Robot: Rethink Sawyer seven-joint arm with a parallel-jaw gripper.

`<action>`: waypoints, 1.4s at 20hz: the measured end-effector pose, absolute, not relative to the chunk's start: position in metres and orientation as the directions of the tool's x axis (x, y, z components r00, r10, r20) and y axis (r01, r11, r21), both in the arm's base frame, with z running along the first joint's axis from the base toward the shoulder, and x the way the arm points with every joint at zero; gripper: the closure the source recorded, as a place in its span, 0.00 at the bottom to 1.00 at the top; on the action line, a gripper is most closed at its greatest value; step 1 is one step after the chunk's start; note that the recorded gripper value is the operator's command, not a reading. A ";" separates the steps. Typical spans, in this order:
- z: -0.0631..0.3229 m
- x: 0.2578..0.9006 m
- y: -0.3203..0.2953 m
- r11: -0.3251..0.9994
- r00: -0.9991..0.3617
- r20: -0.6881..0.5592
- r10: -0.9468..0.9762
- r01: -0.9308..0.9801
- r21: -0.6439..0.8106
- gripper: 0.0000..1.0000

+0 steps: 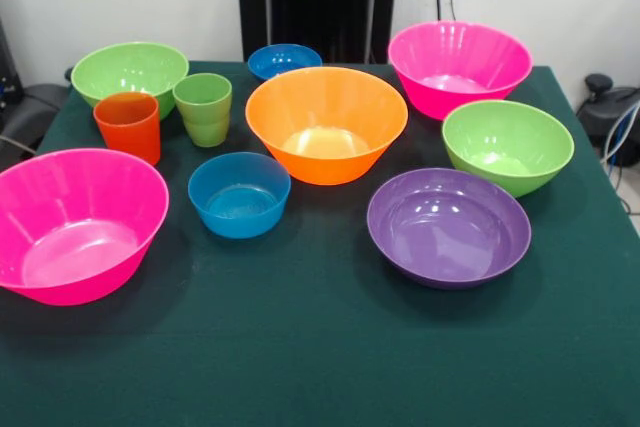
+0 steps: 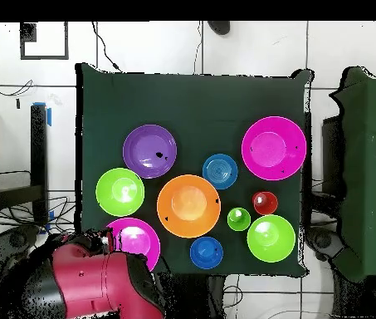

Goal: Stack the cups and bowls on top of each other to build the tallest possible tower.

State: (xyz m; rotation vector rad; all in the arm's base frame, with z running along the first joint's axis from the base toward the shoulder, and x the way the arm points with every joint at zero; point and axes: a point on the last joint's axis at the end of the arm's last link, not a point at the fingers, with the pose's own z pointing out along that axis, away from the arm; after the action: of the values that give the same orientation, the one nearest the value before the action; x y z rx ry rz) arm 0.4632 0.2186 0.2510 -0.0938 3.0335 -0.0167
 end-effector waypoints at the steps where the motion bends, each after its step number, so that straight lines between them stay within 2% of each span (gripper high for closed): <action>1: 0.250 0.464 0.219 0.998 -0.992 -0.108 -0.062 -0.061 -0.014 0.00; 7: 0.239 0.467 0.219 0.998 -0.990 -0.126 -0.062 -0.061 -0.015 0.00; 19: 0.207 0.458 0.218 0.998 -0.996 -0.073 -0.051 -0.049 -0.032 0.00; 28: 0.184 0.456 0.220 0.999 -0.994 -0.108 0.012 0.017 -0.044 0.00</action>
State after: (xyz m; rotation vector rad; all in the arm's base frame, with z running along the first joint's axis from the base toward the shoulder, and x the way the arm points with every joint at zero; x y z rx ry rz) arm 0.4559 0.2197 0.1843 0.0218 3.0325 -0.0678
